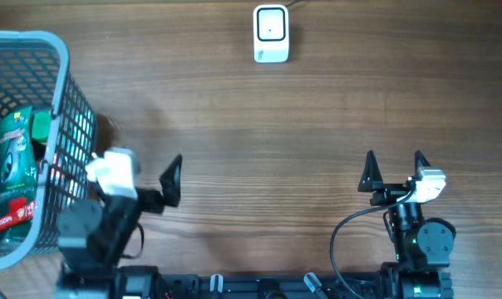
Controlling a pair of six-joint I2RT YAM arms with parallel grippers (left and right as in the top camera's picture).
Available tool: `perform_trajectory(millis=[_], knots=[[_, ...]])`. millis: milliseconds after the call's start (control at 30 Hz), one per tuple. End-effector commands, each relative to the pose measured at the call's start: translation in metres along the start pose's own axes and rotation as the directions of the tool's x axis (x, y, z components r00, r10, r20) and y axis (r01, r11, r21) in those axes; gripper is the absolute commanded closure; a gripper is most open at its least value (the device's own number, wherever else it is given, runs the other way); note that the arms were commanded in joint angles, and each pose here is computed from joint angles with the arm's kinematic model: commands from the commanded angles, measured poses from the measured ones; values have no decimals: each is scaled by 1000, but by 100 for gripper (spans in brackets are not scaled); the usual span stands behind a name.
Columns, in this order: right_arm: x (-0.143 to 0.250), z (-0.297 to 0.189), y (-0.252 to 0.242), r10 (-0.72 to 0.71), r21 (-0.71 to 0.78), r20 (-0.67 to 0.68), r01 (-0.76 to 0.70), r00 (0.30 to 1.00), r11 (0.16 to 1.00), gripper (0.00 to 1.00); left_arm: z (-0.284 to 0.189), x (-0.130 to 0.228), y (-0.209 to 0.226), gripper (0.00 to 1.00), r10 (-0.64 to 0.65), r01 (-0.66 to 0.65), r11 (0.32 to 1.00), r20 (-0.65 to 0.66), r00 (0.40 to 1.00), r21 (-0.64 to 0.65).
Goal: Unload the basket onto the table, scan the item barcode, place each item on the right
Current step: 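Move the left gripper toward the basket of items, then reach into the basket and grasp the red Nescafé stick with left gripper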
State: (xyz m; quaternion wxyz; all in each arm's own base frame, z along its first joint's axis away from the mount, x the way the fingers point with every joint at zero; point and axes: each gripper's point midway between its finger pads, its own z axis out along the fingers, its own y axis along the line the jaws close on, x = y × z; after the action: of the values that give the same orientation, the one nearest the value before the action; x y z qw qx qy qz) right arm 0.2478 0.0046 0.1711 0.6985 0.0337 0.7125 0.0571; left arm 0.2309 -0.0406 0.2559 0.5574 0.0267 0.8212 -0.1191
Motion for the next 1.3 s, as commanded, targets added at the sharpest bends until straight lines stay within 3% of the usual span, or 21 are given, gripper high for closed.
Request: perform_trajectory(millis=[0,100,200,300,467,567,667,733,767,867,1000,1067,1133,1267], knots=[[0,0,1,4,-1,1,-4,1000,1000,0,-5,-47,-2,0,-75,73,997,-83,994,-31],[0,0,1,4,-1,1,-4,1000,1000,0,1,-47,-5,0,-101,96,995,-203,974,-33],[0,0,1,4,-1,1,-4,1000,1000,1,16,-46,0,0,-112,105,994,-225,968,-43],[0,0,1,4,-1,1,-4,1000,1000,0,21,-82,30,0,-330,313,930,-64,942,-193],[0,0,1,5,-1,1,-5,1000,1000,0,4,-141,87,0,-500,514,792,134,856,-329],[0,0,1,4,-1,1,-4,1000,1000,0,-16,-138,153,0,-666,690,549,252,702,-472],[0,0,1,4,-1,1,-4,1000,1000,0,-36,-105,211,0,-764,785,265,375,525,-559],[0,0,1,4,-1,1,-4,1000,1000,0,-54,-72,241,0,-800,813,35,471,371,-581],[0,0,1,4,-1,1,-4,1000,1000,0,-67,-51,256,0,-799,811,-115,538,268,-574],[0,0,1,4,-1,1,-4,1000,1000,0,-92,-9,295,0,-753,760,-357,648,110,-544],[0,0,1,5,-1,1,-5,1000,1000,0,-102,22,317,0,-732,697,-458,679,56,-551],[0,0,1,5,-1,1,-5,1000,1000,0,-108,46,327,0,-718,620,-518,694,58,-589],[0,0,1,4,-1,1,-4,1000,1000,0,-112,64,336,0,-702,562,-551,707,87,-617],[0,0,1,4,-1,1,-4,1000,1000,0,-98,97,347,0,-718,505,-571,692,77,-648]])
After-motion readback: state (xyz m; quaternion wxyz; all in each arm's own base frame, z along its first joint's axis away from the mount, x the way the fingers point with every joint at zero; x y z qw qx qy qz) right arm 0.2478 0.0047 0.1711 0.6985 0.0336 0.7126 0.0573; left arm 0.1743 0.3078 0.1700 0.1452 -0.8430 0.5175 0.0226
